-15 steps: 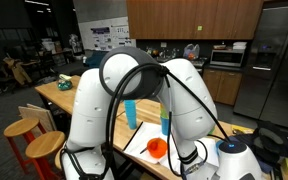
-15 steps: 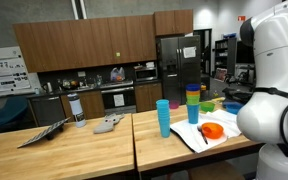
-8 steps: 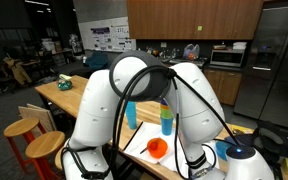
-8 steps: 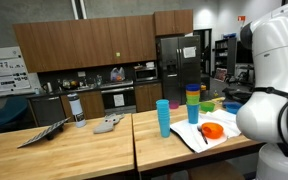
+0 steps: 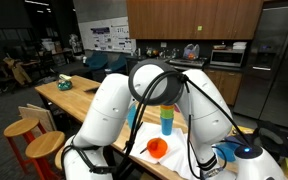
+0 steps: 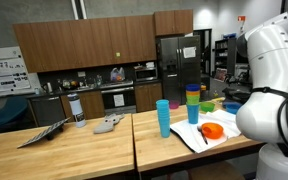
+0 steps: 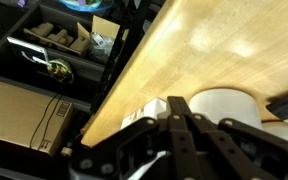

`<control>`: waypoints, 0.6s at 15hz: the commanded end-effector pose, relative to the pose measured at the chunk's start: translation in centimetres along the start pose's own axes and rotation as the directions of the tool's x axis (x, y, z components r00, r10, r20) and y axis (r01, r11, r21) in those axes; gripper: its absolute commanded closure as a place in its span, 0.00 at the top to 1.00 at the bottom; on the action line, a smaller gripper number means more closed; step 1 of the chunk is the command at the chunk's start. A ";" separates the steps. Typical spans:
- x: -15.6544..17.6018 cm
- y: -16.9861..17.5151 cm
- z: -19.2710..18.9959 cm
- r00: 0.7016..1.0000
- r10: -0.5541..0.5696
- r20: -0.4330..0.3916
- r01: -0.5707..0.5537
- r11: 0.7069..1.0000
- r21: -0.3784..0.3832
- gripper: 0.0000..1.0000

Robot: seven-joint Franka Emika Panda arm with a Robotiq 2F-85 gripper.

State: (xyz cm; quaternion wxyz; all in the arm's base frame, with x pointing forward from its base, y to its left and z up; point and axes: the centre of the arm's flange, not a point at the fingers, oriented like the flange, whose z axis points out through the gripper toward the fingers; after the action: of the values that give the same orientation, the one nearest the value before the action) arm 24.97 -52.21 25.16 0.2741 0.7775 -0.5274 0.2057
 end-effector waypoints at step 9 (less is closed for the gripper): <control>1.5 -4.6 0.4 0.993 0.035 -0.109 -0.028 0.997 0.068 0.00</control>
State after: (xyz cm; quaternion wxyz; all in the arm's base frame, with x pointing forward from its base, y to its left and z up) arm 28.75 -52.86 24.72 0.2789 0.7642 -0.5210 0.2583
